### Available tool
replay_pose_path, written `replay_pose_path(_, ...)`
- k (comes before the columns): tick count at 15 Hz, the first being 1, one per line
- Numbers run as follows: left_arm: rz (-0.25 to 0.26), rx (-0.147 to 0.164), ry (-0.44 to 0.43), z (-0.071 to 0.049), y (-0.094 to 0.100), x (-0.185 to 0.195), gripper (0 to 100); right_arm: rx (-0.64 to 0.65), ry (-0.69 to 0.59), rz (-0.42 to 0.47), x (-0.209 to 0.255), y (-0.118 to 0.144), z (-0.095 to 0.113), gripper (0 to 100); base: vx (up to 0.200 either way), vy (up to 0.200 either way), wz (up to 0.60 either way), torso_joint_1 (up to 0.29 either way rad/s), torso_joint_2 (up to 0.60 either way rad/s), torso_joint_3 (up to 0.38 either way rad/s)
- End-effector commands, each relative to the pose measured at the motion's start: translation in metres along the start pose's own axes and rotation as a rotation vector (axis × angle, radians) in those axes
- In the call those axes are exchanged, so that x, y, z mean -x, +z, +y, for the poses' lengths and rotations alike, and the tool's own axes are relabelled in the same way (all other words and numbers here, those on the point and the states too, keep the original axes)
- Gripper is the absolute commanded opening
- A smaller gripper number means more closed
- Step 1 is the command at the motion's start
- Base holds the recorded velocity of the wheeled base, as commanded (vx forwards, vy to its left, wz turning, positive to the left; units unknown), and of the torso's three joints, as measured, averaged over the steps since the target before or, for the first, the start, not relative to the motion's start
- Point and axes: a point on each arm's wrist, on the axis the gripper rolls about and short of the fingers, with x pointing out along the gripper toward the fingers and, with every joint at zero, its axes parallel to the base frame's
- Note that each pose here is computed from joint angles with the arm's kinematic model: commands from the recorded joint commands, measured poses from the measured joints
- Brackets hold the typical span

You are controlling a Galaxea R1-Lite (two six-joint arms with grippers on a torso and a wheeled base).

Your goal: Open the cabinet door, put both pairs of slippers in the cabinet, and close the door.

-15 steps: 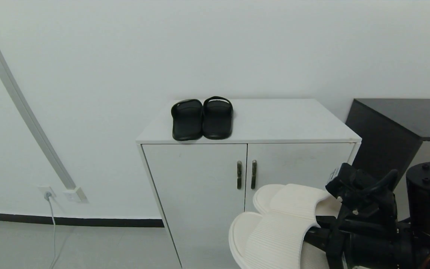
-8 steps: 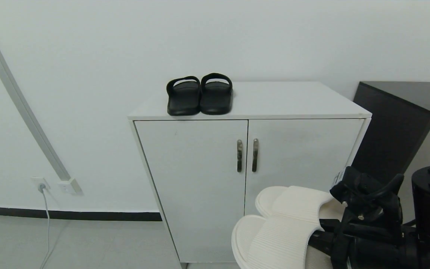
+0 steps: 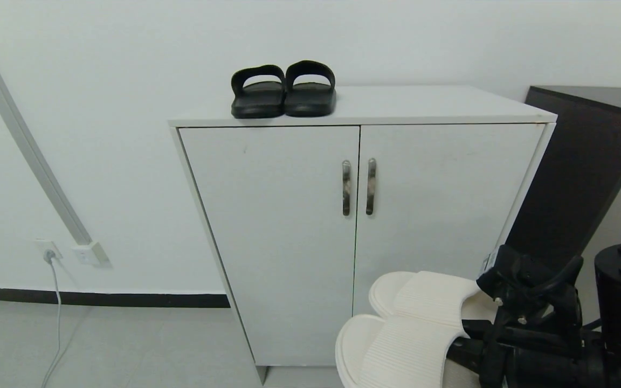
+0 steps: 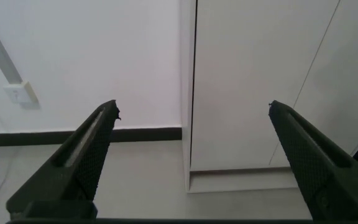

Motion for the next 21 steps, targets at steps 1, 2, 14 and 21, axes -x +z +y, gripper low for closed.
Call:
replay_pose_path(1,0.001,-0.002,0.0,0.0,0.0,0.0,100,0.003,0.001,0.003,0.0,-0.001,0.0,0,0.0,0.0,0.0,-0.036,0.44,0.398)
replay_pose_path(2,0.003,-0.001,0.0,0.0,0.0,0.0,100,0.004,0.003,0.01,-0.001,-0.003,0.0,0,0.0,0.0,0.0,-0.022,0.42,0.393)
replay_pose_path(14,0.05,0.069,-0.038,0.0,0.063,-0.017,100,0.02,0.007,0.027,-0.004,-0.005,0.0,0,0.0,0.0,0.0,-0.001,0.05,0.044)
replay_pose_path(21,0.191,0.1,-0.367,-0.007,0.093,-0.092,100,0.018,0.011,0.039,-0.008,-0.007,0.0,0,0.0,0.0,0.0,0.0,0.0,0.0)
